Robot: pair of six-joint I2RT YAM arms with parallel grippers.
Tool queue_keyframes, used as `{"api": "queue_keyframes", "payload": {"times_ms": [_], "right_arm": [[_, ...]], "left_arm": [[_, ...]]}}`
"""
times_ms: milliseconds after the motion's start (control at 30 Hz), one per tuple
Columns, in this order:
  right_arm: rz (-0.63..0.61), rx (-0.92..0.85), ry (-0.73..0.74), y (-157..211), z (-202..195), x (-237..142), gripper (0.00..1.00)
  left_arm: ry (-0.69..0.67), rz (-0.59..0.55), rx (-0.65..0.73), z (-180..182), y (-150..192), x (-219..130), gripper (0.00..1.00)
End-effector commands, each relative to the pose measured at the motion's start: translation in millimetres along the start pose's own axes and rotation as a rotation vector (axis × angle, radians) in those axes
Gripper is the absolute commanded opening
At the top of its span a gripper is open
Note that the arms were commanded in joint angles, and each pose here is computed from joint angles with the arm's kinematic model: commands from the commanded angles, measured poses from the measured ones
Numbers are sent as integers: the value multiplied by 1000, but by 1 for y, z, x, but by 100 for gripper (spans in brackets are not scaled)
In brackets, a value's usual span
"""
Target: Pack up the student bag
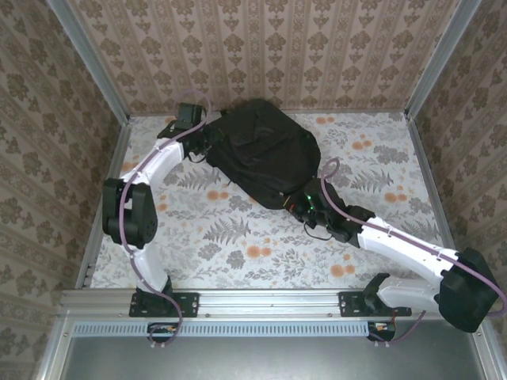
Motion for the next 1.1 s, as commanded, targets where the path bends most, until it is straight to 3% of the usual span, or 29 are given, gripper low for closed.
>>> {"api": "queue_keyframes", "payload": {"times_ms": [0, 167, 333, 433, 633, 833, 1067], "right_arm": [[-1, 44, -28, -2, 9, 0, 0], [5, 82, -74, 2, 21, 7, 0], [16, 124, -104, 11, 32, 9, 0], [37, 151, -133, 17, 40, 11, 0], [26, 157, -174, 21, 55, 1, 0], [1, 172, -182, 21, 53, -9, 0], [-1, 195, -188, 24, 46, -10, 0]], "left_arm": [[-16, 1, -43, 11, 2, -31, 50], [15, 90, -194, 35, 47, -61, 50], [0, 176, -249, 42, 119, -81, 45], [-8, 173, -276, 44, 144, -85, 44], [-45, 215, -288, 39, 165, -68, 41], [-58, 245, -300, 38, 178, -50, 28], [-51, 233, -284, 35, 182, -42, 28]]}}
Point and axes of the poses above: each hand's point on the last joint's axis, 136 mm out from that joint toward the fingers, its own x axis out along the fingers, its own z axis along the line the jaws close on, y = z × x, the point moved 7 cm from there along -x, back along the fingers, and after that the axes turned 14 degrees about -x, right-handed, at the moved point
